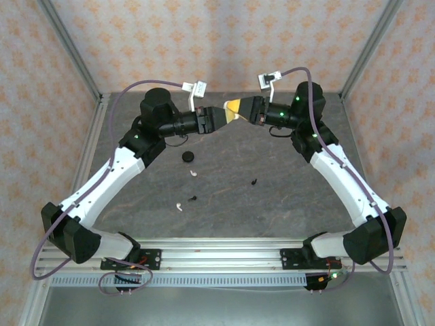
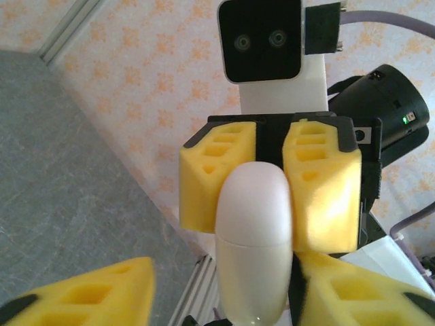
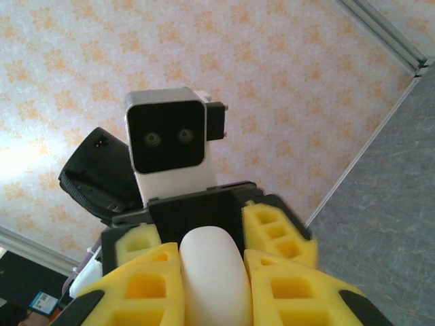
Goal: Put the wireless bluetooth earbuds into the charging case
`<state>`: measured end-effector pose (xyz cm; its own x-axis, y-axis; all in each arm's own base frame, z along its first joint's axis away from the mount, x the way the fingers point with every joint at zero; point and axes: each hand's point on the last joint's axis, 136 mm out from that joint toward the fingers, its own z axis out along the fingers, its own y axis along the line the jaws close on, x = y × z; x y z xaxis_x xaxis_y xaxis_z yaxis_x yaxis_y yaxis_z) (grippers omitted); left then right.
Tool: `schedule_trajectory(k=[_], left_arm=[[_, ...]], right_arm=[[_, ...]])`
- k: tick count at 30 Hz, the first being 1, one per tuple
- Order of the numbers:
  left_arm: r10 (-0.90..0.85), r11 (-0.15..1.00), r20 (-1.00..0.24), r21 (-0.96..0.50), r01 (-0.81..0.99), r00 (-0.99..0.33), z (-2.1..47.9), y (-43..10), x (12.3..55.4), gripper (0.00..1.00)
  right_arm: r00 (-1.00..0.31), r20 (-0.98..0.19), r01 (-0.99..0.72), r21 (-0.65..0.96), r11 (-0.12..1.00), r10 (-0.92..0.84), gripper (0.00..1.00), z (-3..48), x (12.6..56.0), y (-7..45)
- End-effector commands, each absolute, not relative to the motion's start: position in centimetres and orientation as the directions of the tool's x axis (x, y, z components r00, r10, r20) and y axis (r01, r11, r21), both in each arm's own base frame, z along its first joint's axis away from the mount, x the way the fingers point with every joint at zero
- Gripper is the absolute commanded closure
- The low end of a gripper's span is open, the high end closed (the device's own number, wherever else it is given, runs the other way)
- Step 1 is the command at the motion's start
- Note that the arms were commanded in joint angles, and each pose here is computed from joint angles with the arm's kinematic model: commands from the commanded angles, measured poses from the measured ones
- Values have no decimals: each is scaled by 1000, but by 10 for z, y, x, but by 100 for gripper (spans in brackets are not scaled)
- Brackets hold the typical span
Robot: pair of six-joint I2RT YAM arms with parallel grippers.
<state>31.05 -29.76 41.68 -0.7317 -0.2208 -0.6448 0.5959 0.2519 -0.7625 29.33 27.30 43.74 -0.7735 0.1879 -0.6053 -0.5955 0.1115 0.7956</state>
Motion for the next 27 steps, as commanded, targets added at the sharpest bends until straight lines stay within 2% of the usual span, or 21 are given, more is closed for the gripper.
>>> schedule_trajectory(k=[1,3,6,11,14,16,27], left_arm=[[-219,204,-676,-737,645,-703,438,-303,305,61],[-219,210,-678,-735,644,-702,437,-303,305,71],[-223,227,-681,-732,642,-698,436,-300,306,81],[-202,292,-704,-707,644,-681,426,-295,305,100],[-192,295,-735,-676,675,-651,427,-293,300,100],[-190,285,-758,-650,704,-623,429,-292,295,100],[-173,319,-836,-548,773,-521,424,-281,281,100]], right_arm=[[-731,-652,-658,752,47,199,97,461,279,273],[-731,-653,-659,751,44,198,97,462,279,273],[-734,-653,-658,752,39,187,97,460,278,274],[-740,-649,-653,756,48,178,85,455,278,274],[-742,-649,-646,759,79,169,70,447,281,274],[-754,-639,-632,769,96,153,66,435,284,276],[-816,-544,-524,839,148,193,60,401,312,266]])
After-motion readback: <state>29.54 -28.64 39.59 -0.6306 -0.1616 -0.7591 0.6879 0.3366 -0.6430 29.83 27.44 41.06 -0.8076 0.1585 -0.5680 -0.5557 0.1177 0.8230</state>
